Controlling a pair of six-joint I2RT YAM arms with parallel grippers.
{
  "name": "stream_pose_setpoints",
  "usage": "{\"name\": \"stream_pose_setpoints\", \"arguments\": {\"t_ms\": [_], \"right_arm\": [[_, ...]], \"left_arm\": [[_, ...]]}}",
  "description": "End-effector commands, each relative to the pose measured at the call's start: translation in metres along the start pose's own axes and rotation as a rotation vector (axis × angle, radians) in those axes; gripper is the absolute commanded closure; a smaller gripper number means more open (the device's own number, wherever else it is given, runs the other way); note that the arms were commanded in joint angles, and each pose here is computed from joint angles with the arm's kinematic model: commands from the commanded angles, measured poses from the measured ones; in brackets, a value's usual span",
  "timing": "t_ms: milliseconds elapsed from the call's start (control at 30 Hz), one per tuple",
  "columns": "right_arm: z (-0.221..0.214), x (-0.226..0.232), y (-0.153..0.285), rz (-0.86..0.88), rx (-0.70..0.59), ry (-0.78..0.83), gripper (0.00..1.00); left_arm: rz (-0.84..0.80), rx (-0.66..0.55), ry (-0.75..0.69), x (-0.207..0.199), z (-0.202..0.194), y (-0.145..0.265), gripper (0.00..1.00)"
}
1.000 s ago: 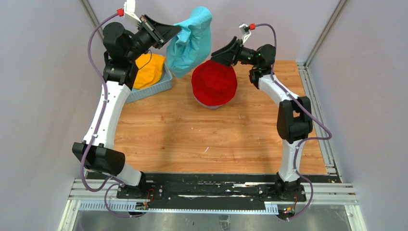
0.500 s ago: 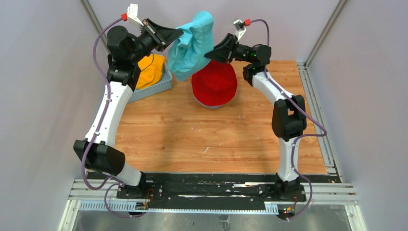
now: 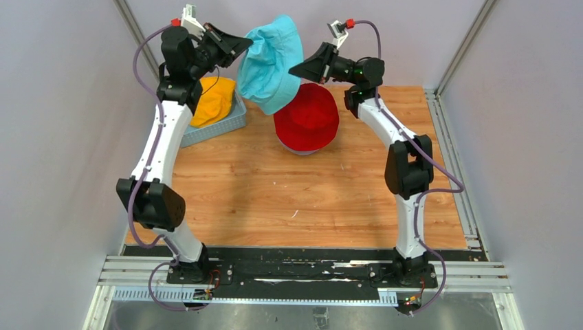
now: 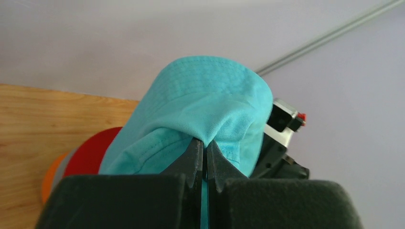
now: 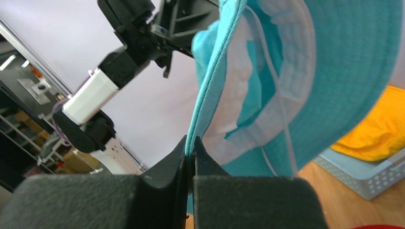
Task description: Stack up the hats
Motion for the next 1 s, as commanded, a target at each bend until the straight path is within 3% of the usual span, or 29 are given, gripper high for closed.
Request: {"name": "stream_pose_setpoints", "arguments": {"t_ms": [0, 300, 567, 967], "right_arm": [[0.012, -0.006, -0.020, -0.027, -0.035, -0.111, 0.99], [-0.010, -0.036, -0.043, -0.142, 0.019, -0.243, 1.00], [-0.035, -0.055, -0.036, -0.208, 0.049, -0.300, 1.00], [-0.029, -0.048, 0.020, -0.326, 0.036, -0.280, 0.99]], "left_arm": [[0.135, -0.063, -0.038, 0.039, 0.025, -0.015, 1.00], [0.231, -0.013, 0.036, 0.106, 0.024, -0.056, 1.00], [0.316, 0.020, 0.047, 0.147, 0.017, -0.070, 1.00], [0.297, 0.053, 0.032, 0.133, 0.000, -0.068, 1.00]]}}
Point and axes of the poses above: each gripper's point midway between its finger pads, its own y axis back along the fingers, its own x axis along the line the jaws close on, z = x × y, the point moved 1 cm from there along y, back along the fingers, and after that the axes turned 10 degrees about y, right-handed, at the moved point
